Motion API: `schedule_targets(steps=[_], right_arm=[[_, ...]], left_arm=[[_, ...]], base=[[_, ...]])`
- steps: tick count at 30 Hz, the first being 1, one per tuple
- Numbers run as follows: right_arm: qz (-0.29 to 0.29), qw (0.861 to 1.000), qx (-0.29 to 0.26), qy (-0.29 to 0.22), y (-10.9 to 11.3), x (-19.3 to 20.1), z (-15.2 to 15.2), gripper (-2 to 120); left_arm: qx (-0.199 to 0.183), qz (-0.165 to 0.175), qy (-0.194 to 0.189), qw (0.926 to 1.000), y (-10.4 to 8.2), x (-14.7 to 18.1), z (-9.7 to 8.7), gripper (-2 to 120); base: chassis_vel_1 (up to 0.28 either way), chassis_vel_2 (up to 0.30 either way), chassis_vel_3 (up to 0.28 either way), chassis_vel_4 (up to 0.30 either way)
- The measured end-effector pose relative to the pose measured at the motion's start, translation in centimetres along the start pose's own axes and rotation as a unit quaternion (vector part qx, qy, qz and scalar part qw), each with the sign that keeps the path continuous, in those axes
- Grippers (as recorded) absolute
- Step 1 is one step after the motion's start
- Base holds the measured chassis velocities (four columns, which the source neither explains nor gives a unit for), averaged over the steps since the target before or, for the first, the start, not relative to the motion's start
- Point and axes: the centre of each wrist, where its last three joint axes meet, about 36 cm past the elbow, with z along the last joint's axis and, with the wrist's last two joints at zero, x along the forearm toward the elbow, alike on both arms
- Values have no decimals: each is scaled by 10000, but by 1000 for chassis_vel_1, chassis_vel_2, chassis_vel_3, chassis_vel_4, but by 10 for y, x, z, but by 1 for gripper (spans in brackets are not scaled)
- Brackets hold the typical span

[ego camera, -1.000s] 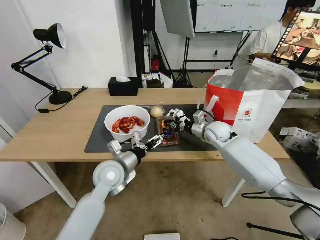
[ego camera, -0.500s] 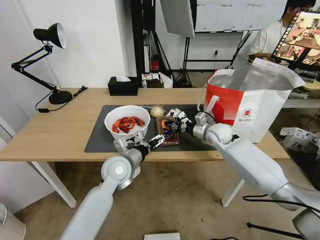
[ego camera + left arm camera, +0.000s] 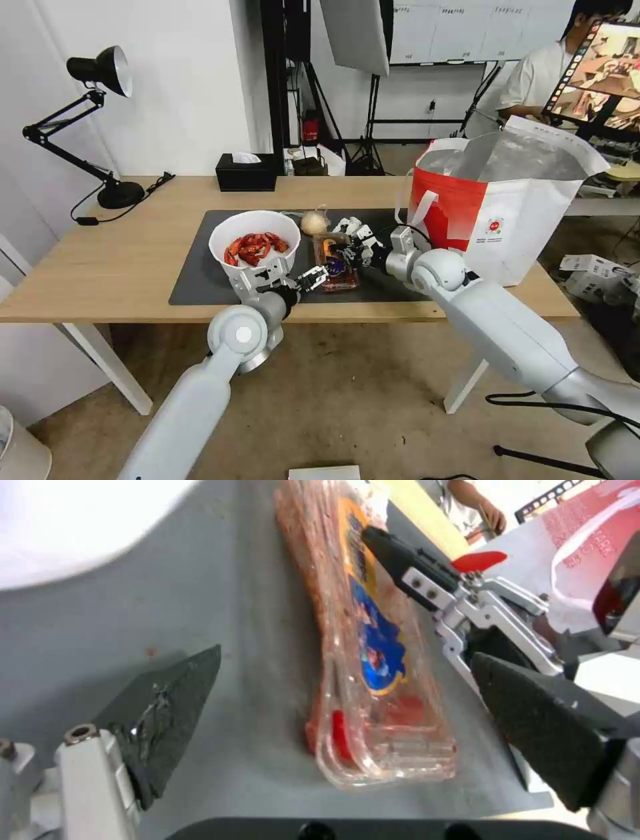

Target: Pick up the trash from the table and place it into the takeout bag.

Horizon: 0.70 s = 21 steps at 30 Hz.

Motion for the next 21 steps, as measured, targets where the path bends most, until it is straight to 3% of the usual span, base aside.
schedule_targets(steps=[16,19,21], right_arm=[[-28,10000,5,-33,4,-2,-2,0],[-10,10000,3,-30,2,0,-3,0],[0,10000,5,-24,1,1,-2,0]], left_arm=[[44,12,119,9999,-7,-6,1,97],[78,15,209,9998,-12,-14,7,79],[81,2,235,9997,-13,-17,8,74]], base=[[0,0,0,0],[0,0,0,0],[0,0,0,0]])
